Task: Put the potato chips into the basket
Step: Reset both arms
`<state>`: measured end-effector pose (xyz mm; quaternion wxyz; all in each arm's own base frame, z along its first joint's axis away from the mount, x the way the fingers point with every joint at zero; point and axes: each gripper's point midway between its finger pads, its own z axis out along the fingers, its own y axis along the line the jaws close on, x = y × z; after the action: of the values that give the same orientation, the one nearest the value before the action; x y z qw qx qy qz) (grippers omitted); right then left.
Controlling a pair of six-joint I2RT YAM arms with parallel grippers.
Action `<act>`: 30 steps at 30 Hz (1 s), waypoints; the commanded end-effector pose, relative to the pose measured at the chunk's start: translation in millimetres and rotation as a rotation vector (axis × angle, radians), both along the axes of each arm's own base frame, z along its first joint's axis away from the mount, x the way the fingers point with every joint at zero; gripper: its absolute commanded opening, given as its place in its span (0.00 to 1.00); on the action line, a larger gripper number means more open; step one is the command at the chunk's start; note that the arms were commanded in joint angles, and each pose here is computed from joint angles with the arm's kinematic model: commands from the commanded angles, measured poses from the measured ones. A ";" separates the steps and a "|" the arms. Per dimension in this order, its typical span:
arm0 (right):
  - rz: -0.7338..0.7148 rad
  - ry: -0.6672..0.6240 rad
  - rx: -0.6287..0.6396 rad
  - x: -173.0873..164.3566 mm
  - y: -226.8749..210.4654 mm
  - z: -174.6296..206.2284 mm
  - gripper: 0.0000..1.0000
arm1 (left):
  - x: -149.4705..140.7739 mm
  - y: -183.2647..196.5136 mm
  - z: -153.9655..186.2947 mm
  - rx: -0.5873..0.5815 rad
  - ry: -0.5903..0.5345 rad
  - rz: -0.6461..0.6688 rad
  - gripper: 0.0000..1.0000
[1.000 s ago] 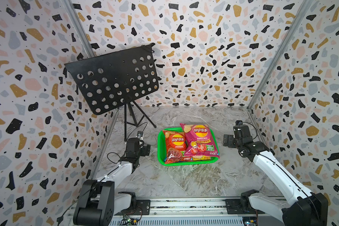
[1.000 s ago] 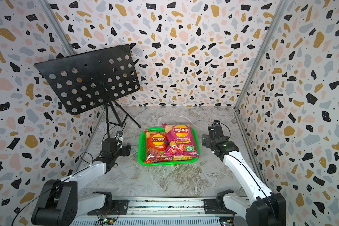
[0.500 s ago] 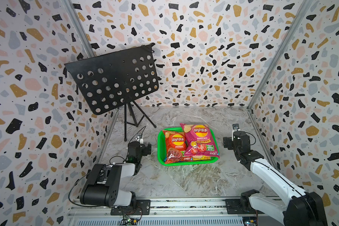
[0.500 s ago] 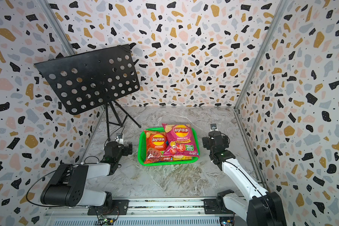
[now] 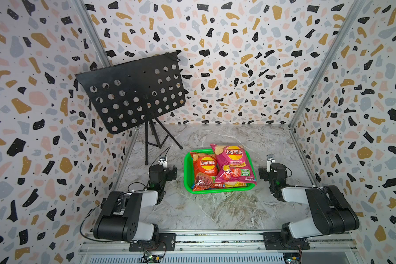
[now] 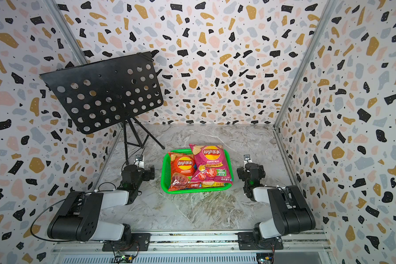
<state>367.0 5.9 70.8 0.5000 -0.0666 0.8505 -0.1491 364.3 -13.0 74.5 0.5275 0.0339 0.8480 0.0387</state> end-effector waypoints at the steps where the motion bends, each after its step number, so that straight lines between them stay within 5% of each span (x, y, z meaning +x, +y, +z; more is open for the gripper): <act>1: -0.002 -0.125 0.048 12.4 1.4 30.0 1.00 | 9.7 0.2 20.2 -0.018 -0.070 0.005 1.00; 7: -0.069 -0.090 0.026 21.5 -8.2 27.1 1.00 | 9.8 0.3 20.7 -0.018 -0.072 0.006 1.00; 12: -0.195 0.061 -0.038 38.4 -24.1 16.1 1.00 | 9.8 0.0 20.3 -0.019 -0.071 0.004 1.00; 14: -0.076 0.365 0.016 39.3 -0.8 -21.0 1.00 | 9.8 0.3 20.7 -0.017 -0.072 0.006 1.00; 17: 0.196 0.528 0.076 37.7 54.7 -40.6 1.00 | 9.8 0.2 20.5 -0.018 -0.071 0.006 1.00; 18: 0.346 0.447 0.135 35.9 78.8 -24.9 1.00 | 9.9 0.2 20.7 -0.018 -0.072 0.006 1.00; 20: 0.384 0.173 0.202 21.1 75.5 12.3 1.00 | 9.7 -0.1 20.5 -0.018 -0.071 0.005 1.00; 23: 0.145 -0.039 0.250 2.5 21.5 31.4 1.00 | 9.8 0.3 20.6 -0.018 -0.072 0.006 1.00; 30: 0.215 0.084 0.248 19.2 32.7 17.3 1.00 | 9.8 0.0 20.5 -0.019 -0.071 0.005 1.00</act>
<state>370.8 29.5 66.7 0.4545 -0.0913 0.8861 -0.0051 364.3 -13.1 74.6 0.5277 0.0330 0.8479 0.0379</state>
